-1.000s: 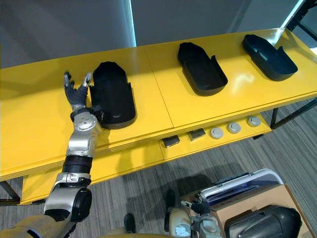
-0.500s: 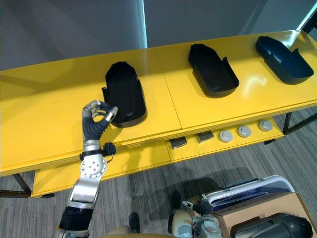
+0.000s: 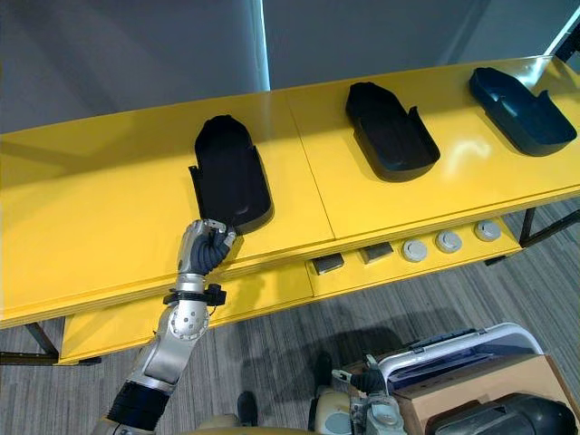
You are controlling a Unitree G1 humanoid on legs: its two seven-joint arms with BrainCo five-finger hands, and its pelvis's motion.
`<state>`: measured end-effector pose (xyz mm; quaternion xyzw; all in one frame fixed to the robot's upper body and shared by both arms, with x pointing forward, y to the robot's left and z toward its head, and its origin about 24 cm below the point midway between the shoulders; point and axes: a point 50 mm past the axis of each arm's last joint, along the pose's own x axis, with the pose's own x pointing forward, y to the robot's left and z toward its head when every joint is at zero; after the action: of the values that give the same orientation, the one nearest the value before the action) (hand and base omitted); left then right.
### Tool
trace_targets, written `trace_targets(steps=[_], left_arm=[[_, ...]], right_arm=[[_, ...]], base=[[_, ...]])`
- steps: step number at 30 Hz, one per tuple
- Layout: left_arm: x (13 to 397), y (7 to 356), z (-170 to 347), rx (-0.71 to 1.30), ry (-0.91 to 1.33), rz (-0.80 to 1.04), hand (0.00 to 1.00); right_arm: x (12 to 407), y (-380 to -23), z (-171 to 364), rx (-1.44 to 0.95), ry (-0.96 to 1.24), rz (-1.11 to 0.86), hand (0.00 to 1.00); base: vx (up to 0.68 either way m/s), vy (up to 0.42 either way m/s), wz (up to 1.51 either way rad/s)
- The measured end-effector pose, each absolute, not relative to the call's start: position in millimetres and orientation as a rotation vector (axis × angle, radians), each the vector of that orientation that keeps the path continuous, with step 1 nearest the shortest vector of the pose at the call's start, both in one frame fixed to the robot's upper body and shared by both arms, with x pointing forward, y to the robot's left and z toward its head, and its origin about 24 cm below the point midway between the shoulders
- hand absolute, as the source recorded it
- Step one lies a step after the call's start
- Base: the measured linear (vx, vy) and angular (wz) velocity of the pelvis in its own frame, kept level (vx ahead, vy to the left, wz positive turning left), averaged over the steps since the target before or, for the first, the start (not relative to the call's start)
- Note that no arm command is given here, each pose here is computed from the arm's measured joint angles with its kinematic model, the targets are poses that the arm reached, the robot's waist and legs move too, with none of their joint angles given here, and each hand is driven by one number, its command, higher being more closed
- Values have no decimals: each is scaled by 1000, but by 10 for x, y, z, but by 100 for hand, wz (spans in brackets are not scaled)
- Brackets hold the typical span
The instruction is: Walk over and take plastic housings, then place them on the shelf
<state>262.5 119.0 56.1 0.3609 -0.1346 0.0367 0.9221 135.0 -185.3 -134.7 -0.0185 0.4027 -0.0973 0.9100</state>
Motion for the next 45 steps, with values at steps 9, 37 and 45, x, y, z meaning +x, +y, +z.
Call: trace_targets(steps=[9, 37, 45], left_arm=[[2703, 1199, 592, 735, -259, 123, 100], [2905, 1435, 911, 611, -290, 299, 100], [2500, 1865, 1600, 222, -630, 529, 100]], right_arm=[[1354, -1857, -1346, -41, 832, -201, 0], [1324, -1856, -1365, -27, 850, -227, 0], [1297, -1842, -1395, -25, 872, -226, 0]], base=[[-14, -20, -5], [0, 0, 0], [-16, -7, 11]])
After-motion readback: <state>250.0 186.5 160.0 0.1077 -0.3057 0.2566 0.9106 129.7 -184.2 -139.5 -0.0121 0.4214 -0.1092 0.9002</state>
